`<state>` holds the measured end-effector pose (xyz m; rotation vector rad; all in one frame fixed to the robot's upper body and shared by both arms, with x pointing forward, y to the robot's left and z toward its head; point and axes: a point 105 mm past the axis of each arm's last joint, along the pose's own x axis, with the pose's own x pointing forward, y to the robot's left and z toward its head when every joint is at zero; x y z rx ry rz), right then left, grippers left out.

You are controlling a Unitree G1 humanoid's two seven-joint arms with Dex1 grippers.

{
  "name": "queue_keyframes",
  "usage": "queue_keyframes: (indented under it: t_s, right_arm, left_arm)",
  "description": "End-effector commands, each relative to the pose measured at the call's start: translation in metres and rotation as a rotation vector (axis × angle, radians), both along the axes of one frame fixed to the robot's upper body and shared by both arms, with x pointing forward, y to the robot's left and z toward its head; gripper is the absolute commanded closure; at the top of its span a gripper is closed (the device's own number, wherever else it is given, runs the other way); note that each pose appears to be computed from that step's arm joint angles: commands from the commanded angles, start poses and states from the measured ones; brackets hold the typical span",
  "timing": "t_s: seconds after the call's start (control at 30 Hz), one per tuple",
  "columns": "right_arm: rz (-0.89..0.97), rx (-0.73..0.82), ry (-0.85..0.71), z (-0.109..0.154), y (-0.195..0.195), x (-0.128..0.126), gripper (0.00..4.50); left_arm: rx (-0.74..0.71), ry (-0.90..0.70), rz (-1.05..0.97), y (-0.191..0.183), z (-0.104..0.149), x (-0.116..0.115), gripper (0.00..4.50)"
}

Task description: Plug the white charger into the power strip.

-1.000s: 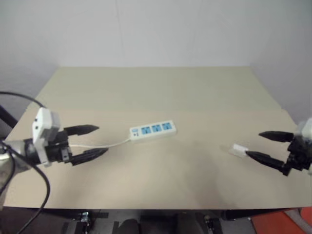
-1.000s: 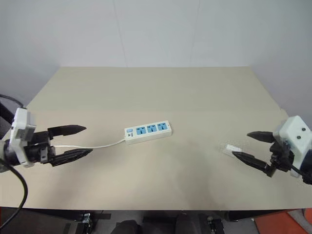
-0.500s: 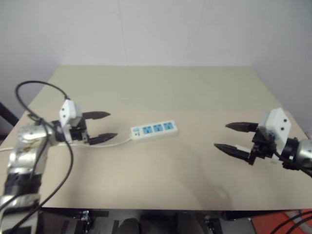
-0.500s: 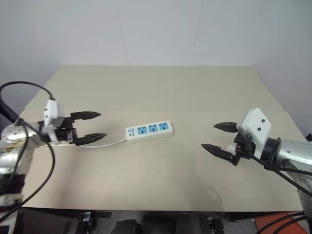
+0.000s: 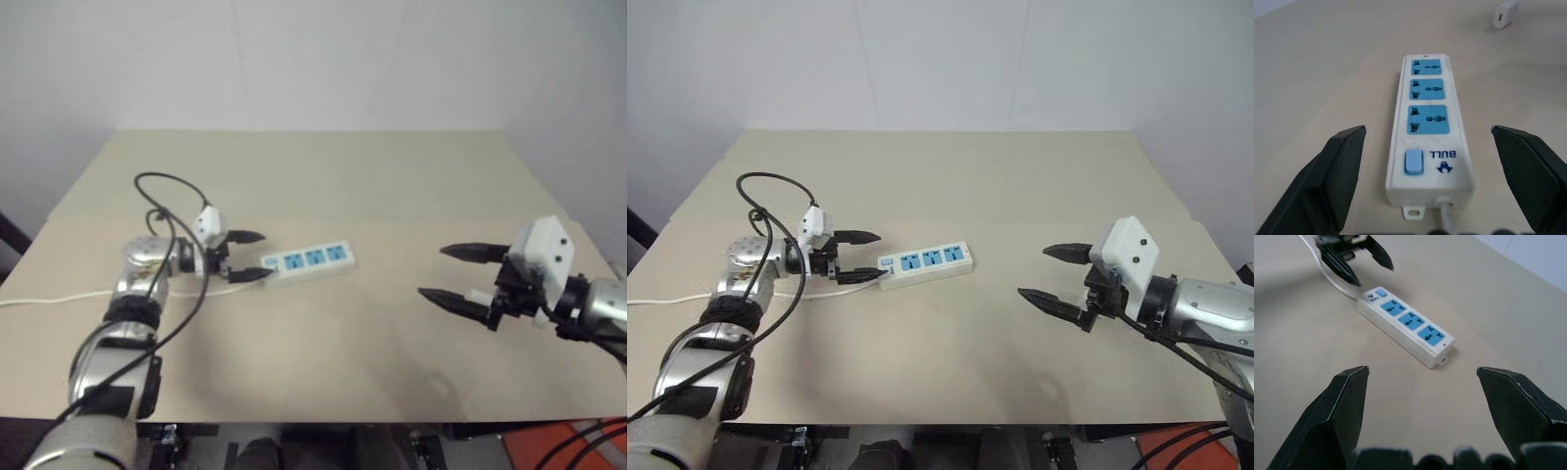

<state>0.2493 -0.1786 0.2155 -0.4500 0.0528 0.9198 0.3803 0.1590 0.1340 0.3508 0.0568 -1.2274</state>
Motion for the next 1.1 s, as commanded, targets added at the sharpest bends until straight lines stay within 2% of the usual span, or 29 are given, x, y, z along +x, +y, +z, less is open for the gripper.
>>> queue_keyframes:
  t_s: [0.03,0.37,0.7,0.73,0.83,1.1]
  right_arm:
    - [0.006,-0.01,-0.048,0.013,0.001,-0.008,0.3]
    - [-0.006,-0.013,-0.052,0.018,-0.001,-0.017,0.3]
    - [-0.006,-0.025,-0.05,0.022,-0.001,-0.022,0.3]
    - [-0.005,-0.027,-0.05,0.022,-0.001,-0.022,0.3]
    - [-0.006,-0.027,-0.052,0.025,-0.002,-0.023,0.3]
    - [-0.005,-0.018,-0.058,0.027,-0.001,-0.019,0.3]
  left_arm:
    - [0.038,-0.027,0.005,-0.002,-0.005,0.003,0.03]
    - [0.056,-0.004,0.032,-0.009,-0.023,0.005,0.03]
    - [0.004,0.033,0.086,-0.018,-0.042,0.005,0.03]
    - [0.004,0.038,0.079,-0.02,-0.044,0.004,0.42]
    - [-0.004,0.047,0.057,-0.022,-0.046,0.001,1.2]
    - [-0.004,0.051,-0.083,-0.02,-0.035,-0.012,1.22]
